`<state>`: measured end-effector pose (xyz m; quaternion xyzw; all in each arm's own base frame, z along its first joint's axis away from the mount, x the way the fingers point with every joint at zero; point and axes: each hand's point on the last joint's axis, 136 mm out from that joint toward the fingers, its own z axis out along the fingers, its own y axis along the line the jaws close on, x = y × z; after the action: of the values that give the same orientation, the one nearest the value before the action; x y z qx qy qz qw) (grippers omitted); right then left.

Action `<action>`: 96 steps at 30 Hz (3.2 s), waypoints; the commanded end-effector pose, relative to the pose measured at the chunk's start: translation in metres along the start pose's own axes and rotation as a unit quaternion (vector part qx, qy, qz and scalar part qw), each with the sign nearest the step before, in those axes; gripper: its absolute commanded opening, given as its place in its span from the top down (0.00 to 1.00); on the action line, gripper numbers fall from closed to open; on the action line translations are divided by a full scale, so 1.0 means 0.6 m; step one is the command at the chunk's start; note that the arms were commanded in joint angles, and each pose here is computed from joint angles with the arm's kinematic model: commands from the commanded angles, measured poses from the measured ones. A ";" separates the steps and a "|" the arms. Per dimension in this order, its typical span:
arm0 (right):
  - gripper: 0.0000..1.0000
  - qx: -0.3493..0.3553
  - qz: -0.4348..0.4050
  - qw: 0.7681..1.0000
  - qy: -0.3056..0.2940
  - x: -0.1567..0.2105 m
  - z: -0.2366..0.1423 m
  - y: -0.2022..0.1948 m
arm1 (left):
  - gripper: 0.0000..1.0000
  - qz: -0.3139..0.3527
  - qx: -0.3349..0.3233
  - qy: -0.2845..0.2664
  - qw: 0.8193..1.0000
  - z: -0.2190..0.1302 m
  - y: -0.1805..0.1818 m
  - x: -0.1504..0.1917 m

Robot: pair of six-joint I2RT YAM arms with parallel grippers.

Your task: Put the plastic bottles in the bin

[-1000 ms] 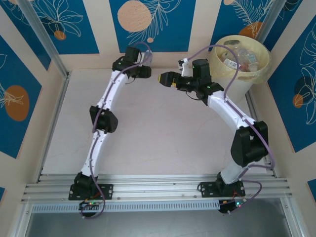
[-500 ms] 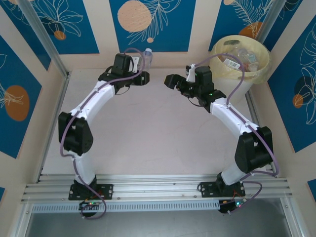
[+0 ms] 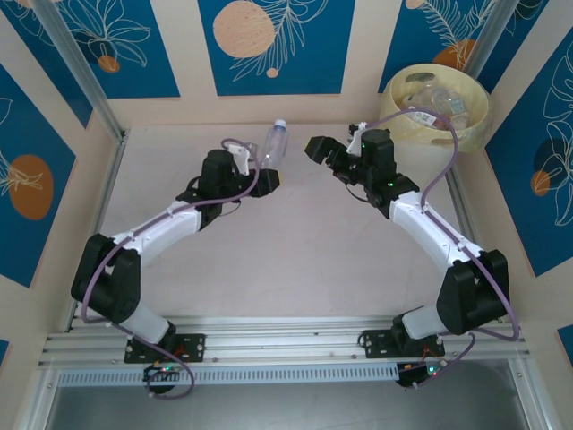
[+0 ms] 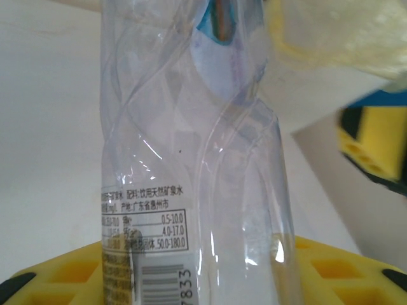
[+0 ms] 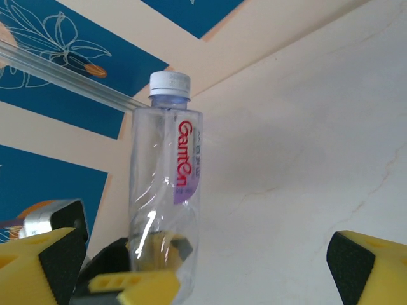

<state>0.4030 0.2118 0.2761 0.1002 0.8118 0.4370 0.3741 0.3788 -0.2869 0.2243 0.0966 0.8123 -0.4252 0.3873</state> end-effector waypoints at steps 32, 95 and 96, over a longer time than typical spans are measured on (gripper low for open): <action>0.57 -0.072 -0.037 0.993 0.080 0.072 0.028 0.050 | 0.04 0.085 0.188 0.047 0.977 -0.019 -0.135 0.093; 0.08 0.389 -0.242 0.876 -0.155 -0.506 -0.144 -0.155 | 0.00 0.108 -0.053 -0.079 0.990 -0.069 0.009 0.070; 0.08 0.377 -0.237 0.881 -0.162 -0.508 -0.151 -0.143 | 0.00 0.108 -0.053 -0.079 0.990 -0.069 0.010 0.070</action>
<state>0.5722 -0.0541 0.3762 0.1096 0.8532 -0.0676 0.5055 0.3298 -0.2570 0.2011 0.1306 0.7887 -0.3388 0.4960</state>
